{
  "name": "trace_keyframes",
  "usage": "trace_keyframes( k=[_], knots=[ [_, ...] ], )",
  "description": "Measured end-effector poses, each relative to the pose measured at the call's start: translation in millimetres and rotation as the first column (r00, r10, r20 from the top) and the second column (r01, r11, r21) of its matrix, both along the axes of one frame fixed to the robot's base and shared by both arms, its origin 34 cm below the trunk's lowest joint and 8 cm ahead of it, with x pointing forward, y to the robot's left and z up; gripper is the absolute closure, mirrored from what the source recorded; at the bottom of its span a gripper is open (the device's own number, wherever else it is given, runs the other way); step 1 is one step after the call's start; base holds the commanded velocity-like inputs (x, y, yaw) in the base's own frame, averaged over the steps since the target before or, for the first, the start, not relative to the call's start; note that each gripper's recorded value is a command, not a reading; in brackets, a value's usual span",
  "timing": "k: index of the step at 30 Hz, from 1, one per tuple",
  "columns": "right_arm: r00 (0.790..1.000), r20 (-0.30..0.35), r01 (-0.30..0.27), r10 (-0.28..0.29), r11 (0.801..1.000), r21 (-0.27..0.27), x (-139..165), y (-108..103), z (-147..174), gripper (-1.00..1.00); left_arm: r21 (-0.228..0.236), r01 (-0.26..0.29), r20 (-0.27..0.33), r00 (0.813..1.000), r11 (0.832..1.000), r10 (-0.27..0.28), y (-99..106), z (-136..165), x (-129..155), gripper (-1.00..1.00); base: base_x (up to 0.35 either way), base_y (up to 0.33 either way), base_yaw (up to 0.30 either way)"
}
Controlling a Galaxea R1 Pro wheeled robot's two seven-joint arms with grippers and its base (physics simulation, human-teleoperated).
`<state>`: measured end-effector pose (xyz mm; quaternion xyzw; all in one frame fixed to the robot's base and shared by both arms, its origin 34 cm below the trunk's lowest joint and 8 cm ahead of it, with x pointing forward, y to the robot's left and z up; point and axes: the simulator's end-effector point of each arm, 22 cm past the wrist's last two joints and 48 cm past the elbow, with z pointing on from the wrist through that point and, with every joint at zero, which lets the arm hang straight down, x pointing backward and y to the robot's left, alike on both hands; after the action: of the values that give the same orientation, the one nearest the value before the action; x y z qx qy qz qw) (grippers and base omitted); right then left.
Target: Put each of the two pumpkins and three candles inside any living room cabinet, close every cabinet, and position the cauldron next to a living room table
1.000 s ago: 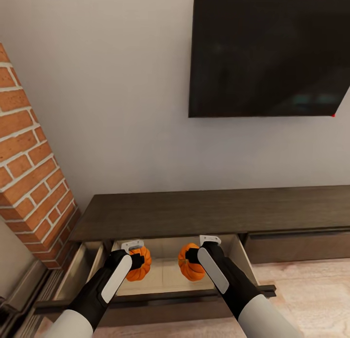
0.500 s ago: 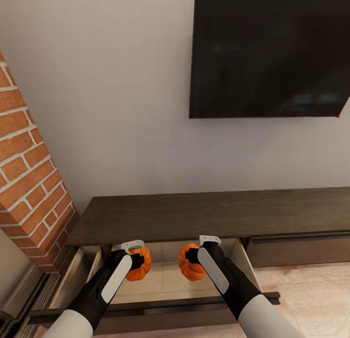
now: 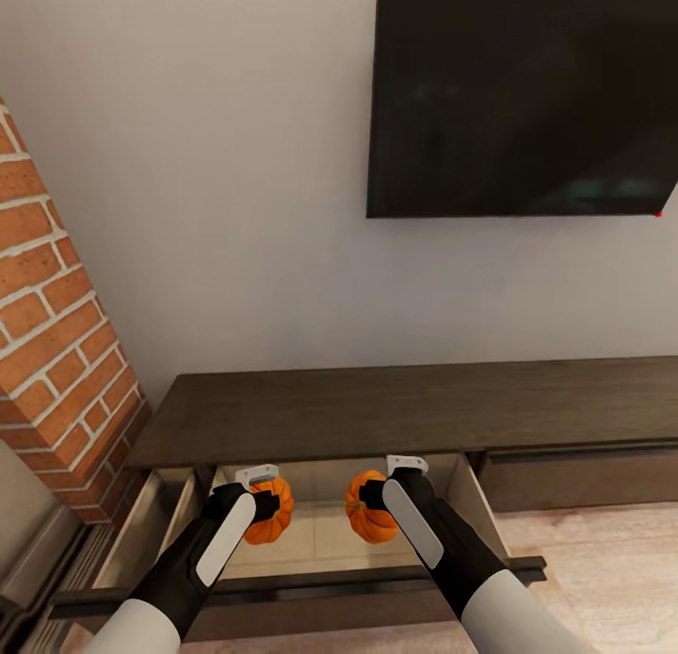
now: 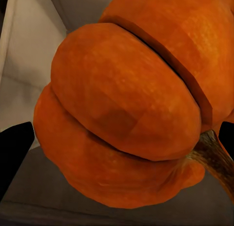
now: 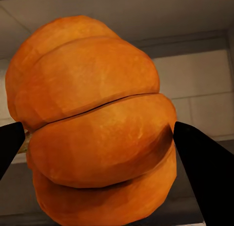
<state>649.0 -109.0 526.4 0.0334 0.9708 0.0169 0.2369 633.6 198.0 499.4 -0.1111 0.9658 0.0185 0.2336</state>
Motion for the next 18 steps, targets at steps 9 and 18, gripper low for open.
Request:
trace_keyframes(
  k=[9,18],
  knots=[
    [1.000,0.005,0.006,-0.006,1.000,0.001,-3,-1,-19,1.00,0.011,0.030,0.002,1.000,0.999,-0.030,-8,-19,-5,1.00,0.000,0.000,0.000],
    [1.000,0.022,0.017,-0.017,1.000,0.008,-3,-1,-37,1.00,0.058,0.007,-0.012,1.000,0.998,-0.006,-9,-37,-13,1.00,0.000,0.000,0.000]
  ],
)
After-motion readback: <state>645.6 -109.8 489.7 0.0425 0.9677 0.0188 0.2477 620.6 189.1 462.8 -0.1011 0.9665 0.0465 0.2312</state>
